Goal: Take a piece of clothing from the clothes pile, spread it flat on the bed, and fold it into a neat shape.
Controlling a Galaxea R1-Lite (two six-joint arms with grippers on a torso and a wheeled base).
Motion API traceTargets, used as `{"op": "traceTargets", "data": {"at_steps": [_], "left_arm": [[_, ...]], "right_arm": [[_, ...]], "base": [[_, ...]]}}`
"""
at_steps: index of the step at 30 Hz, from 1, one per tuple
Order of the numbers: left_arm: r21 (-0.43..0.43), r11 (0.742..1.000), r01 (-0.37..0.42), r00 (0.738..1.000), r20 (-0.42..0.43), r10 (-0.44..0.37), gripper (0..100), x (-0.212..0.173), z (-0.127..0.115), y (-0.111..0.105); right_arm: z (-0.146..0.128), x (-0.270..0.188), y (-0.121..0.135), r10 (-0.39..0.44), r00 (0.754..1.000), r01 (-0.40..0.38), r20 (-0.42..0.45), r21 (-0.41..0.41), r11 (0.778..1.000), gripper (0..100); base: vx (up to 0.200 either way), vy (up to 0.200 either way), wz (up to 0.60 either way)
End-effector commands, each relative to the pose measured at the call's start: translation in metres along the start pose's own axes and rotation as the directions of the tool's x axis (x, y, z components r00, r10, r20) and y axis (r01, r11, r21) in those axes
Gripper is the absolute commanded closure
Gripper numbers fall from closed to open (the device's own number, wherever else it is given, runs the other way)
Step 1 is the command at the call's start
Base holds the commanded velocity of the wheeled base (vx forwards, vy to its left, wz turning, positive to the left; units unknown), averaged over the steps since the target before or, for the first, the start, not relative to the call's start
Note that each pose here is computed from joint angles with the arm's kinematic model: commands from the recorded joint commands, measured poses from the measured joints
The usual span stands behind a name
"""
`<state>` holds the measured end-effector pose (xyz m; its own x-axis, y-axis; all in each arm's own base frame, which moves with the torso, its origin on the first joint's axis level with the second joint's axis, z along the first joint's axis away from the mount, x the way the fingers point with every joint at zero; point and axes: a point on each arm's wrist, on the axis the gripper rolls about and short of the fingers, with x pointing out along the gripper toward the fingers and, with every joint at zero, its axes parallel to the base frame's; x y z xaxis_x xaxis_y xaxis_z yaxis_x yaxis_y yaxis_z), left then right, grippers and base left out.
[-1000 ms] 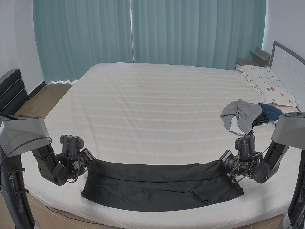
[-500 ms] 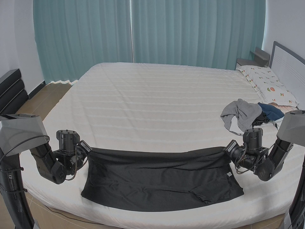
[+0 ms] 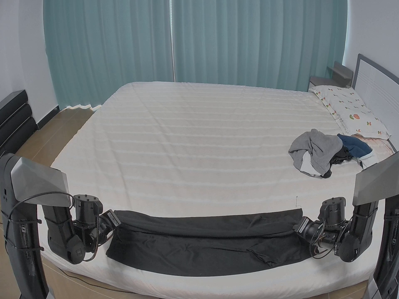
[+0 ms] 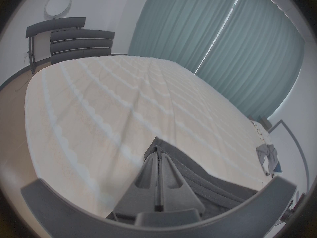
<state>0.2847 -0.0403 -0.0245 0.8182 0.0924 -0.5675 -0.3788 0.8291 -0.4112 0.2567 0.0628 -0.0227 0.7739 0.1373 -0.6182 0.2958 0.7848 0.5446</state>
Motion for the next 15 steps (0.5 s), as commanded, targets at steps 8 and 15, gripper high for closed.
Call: {"op": "traceTargets", "data": {"at_steps": [8, 15], "left_arm": [[0.068, 0.997, -0.024, 0.996, -0.079, 0.03, 100, -0.0044, -0.0242, 0.0096], [0.069, 0.997, -0.027, 0.996, -0.083, 0.033, 0, -0.0074, -0.0241, 0.0105]], "right_arm": [[-0.0243, 0.0097, -0.025, -0.061, 0.996, 0.058, -0.058, -0.053, 0.997, 100], [-0.0231, 0.0091, -0.0237, -0.054, 0.997, 0.051, -0.051, -0.052, 0.997, 0]], "base": [[0.0, 0.0, 0.0], [0.0, 0.0, 0.0]]}}
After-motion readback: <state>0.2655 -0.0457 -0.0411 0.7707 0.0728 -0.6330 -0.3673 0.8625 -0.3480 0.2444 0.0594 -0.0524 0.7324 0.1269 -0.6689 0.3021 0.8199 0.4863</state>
